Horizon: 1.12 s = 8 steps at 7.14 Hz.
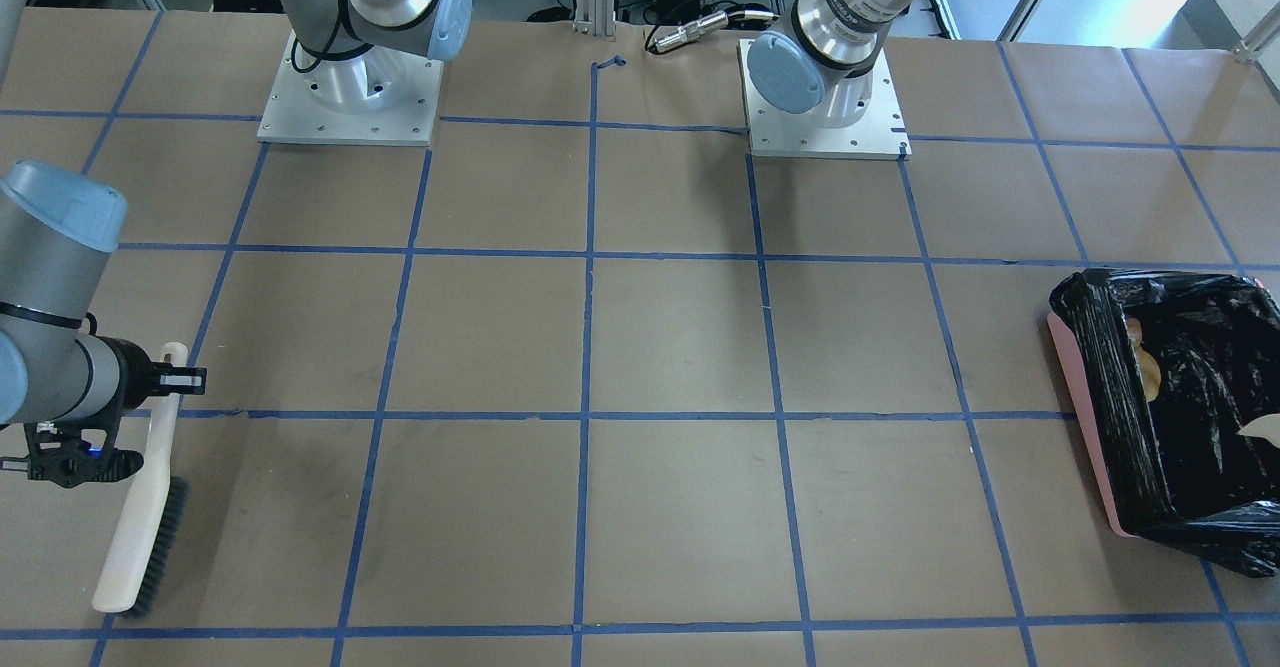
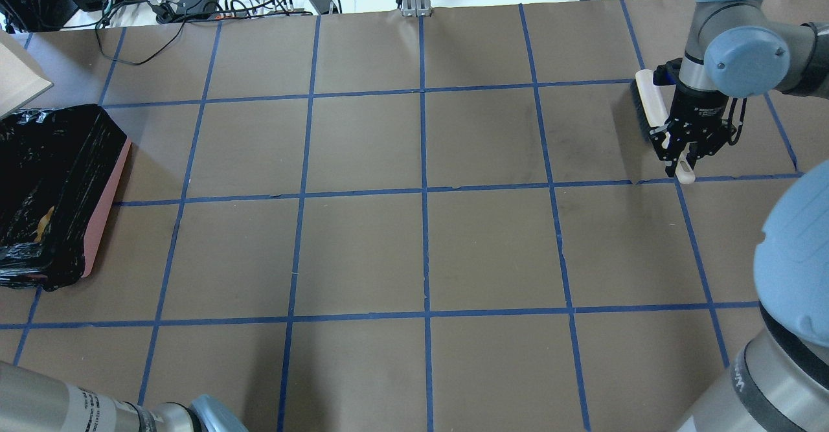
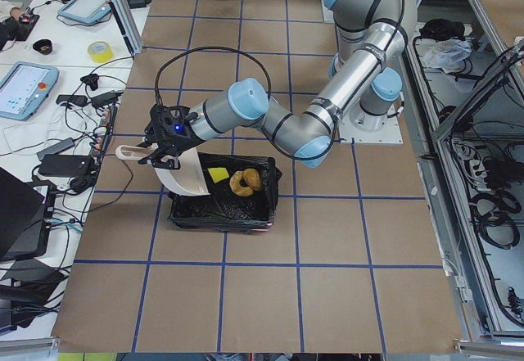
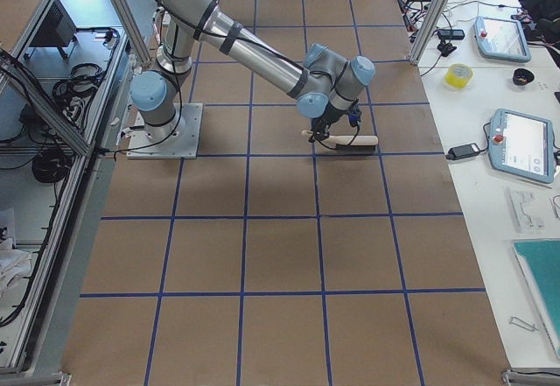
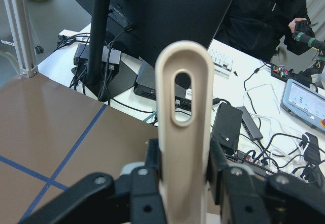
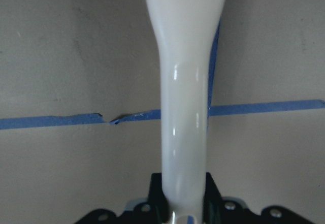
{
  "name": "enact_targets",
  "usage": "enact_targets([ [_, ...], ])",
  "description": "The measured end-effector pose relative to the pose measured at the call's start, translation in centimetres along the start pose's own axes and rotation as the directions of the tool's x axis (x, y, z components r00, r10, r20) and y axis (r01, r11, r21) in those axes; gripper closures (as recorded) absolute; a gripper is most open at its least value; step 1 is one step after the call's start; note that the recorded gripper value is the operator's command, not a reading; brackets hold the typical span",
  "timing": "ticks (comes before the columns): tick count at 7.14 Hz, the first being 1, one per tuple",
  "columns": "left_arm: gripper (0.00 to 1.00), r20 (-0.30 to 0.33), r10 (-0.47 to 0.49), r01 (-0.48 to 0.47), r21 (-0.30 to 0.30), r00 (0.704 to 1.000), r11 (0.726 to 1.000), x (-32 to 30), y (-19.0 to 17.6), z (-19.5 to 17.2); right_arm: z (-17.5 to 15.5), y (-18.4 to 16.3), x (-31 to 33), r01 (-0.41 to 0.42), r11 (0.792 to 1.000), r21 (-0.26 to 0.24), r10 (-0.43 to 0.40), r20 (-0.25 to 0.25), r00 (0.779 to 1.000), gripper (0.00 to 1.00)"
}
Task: Sweep and dump trash into bin
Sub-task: 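Tip the dustpan over the black trash bin with the left gripper, then bring the empty dustpan back with the left gripper while the right lowers the brush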
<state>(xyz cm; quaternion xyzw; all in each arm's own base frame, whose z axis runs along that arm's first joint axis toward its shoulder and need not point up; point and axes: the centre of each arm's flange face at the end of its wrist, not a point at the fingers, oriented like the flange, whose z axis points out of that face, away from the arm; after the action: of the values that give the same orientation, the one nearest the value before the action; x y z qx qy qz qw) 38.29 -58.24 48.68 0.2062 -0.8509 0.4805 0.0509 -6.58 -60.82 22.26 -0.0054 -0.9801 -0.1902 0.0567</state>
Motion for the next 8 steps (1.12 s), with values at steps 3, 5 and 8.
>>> enact_targets([
  [3, 1.00, 0.118, -0.030, 0.041, -0.087, 0.993, 0.995, 11.8, 0.4, 0.6, 0.0, -0.2, 0.0, 0.008, 1.000, 0.008, -0.008, -0.002, 1.000, 0.35],
  [5, 1.00, 0.245, -0.162, 0.202, -0.145, 0.956, 0.969, 20.9, 3.2, 1.4, -0.2, -0.6, 0.1, 0.016, 0.999, 0.031, -0.015, -0.012, 1.000, 0.00],
  [8, 1.00, 0.429, -0.468, 0.587, -0.201, 0.773, 0.784, 26.2, 8.5, 3.9, -1.6, -0.9, 0.5, 0.039, 0.995, 0.097, -0.037, -0.028, 0.999, 0.00],
])
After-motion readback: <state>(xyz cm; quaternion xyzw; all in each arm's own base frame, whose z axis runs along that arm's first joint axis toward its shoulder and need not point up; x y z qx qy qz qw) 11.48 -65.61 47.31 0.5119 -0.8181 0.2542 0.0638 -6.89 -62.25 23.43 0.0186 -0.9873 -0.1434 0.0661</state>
